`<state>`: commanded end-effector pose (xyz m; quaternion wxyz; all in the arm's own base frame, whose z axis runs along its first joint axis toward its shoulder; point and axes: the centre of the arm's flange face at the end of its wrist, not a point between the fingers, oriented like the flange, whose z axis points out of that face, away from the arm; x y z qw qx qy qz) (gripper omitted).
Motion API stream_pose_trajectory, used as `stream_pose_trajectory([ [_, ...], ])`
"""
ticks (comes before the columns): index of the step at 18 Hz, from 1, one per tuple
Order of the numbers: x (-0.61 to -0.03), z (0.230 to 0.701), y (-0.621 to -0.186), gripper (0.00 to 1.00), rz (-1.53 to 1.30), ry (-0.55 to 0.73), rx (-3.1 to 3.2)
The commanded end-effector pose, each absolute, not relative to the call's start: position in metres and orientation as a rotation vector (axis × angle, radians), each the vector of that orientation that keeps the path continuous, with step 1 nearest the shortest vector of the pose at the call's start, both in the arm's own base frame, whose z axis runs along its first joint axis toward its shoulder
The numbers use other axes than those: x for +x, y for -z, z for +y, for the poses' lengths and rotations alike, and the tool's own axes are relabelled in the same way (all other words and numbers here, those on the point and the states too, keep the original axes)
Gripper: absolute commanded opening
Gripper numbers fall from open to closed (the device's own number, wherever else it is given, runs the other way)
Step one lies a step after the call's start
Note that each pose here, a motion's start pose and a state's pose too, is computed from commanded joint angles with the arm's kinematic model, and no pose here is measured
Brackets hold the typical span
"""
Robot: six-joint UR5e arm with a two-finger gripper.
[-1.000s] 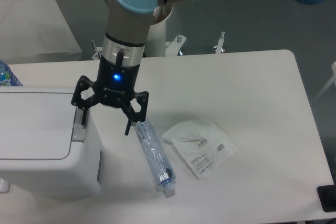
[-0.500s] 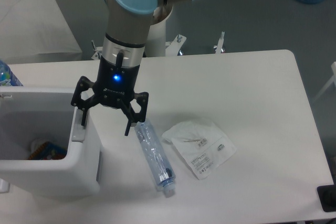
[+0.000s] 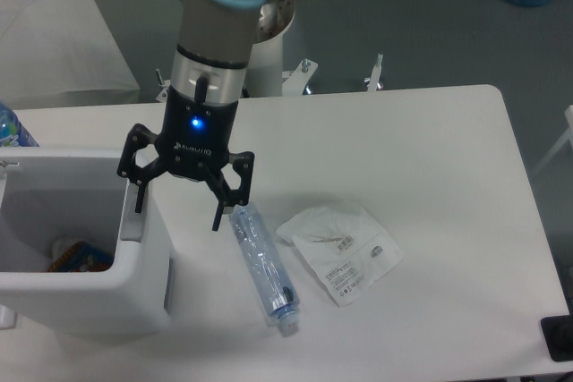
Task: Open the trash can
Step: 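Lift the gripper finger to flip the trash can lid open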
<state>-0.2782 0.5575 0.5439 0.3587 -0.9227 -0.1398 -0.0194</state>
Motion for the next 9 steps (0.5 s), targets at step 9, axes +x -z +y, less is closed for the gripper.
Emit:
stream_pose_trajectory([
  [9,-0.325,0.531,-0.531,1.00,-0.306,-0.266,-2.535],
])
